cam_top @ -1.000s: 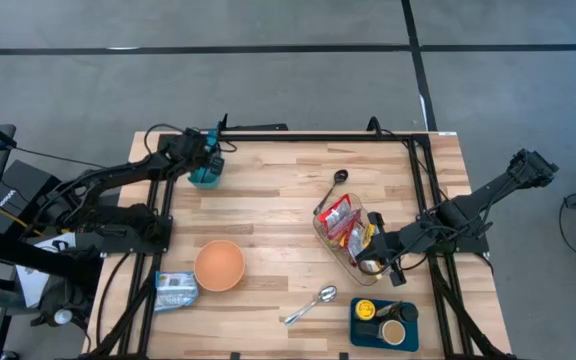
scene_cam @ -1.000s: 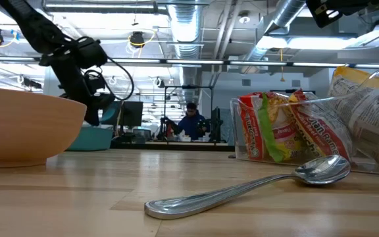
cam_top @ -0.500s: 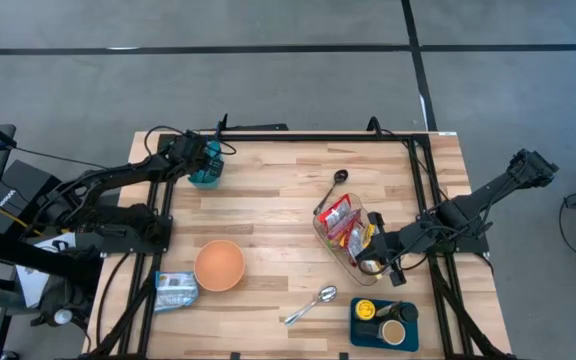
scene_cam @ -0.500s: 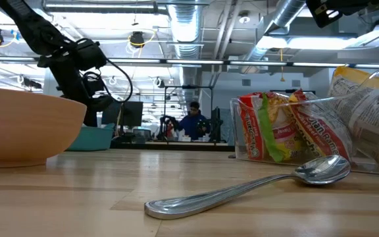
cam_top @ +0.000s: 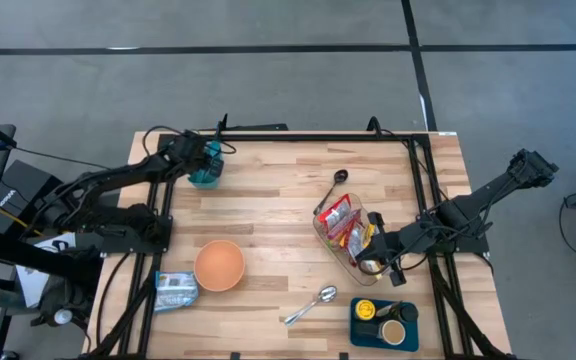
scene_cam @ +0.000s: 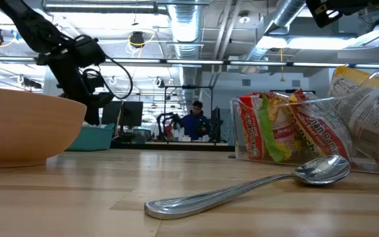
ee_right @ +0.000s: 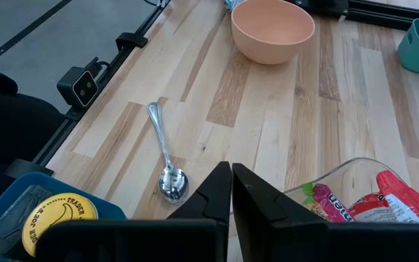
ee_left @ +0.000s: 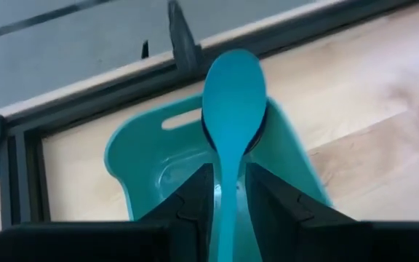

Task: Pick & Place Food Item
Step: Put the black spoon into the green bin

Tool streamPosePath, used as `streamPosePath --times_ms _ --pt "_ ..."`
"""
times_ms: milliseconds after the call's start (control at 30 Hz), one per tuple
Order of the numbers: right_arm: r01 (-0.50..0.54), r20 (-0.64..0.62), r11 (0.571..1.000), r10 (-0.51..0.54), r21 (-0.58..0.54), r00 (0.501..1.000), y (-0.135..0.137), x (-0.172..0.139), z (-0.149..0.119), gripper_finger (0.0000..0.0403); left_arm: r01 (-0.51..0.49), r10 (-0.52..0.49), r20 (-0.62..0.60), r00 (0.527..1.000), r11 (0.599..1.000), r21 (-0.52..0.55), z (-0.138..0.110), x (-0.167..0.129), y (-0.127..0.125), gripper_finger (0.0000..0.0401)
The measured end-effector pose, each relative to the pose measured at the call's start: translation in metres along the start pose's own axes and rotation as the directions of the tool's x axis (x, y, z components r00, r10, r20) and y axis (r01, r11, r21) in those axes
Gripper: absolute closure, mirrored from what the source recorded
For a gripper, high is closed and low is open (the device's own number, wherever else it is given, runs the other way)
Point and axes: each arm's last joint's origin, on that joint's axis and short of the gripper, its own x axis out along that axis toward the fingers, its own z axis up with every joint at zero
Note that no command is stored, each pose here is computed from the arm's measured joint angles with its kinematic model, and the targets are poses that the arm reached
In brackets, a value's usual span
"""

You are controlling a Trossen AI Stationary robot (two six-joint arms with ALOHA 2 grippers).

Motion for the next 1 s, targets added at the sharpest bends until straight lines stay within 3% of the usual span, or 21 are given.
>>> streamPosePath --times_ms 233,400,700,900,1000 --pt "0.0 0.0 1.0 0.0 0.0 1.0 0.0 0.0 0.0 0.0395 0.064 -0.06 0.156 0.986 0.998 -0.024 0.012 -0.027 -0.002 0.0325" --pt "0.0 0.0 1.0 0.0 0.0 1.0 0.0 0.0 0.0 0.0395 0.156 -0.137 0.329 0.934 0.987 -0.032 0.023 -0.054 -0.006 0.0325" --pt "0.0 0.0 1.0 0.0 0.0 1.0 0.0 0.0 0.0 0.0395 0.378 -0.318 0.594 0.739 0.926 0.025 0.036 -0.102 -0.024 0.0325" --pt "0.0 0.0 1.0 0.0 0.0 1.0 0.0 0.0 0.0 0.0395 0.521 -0.447 0.673 0.59 0.847 0.106 0.037 -0.125 -0.044 0.0325" --pt "0.0 0.0 1.0 0.0 0.0 1.0 0.0 0.0 0.0 0.0395 0.574 -0.51 0.669 0.541 0.805 0.15 0.033 -0.133 -0.055 0.0325"
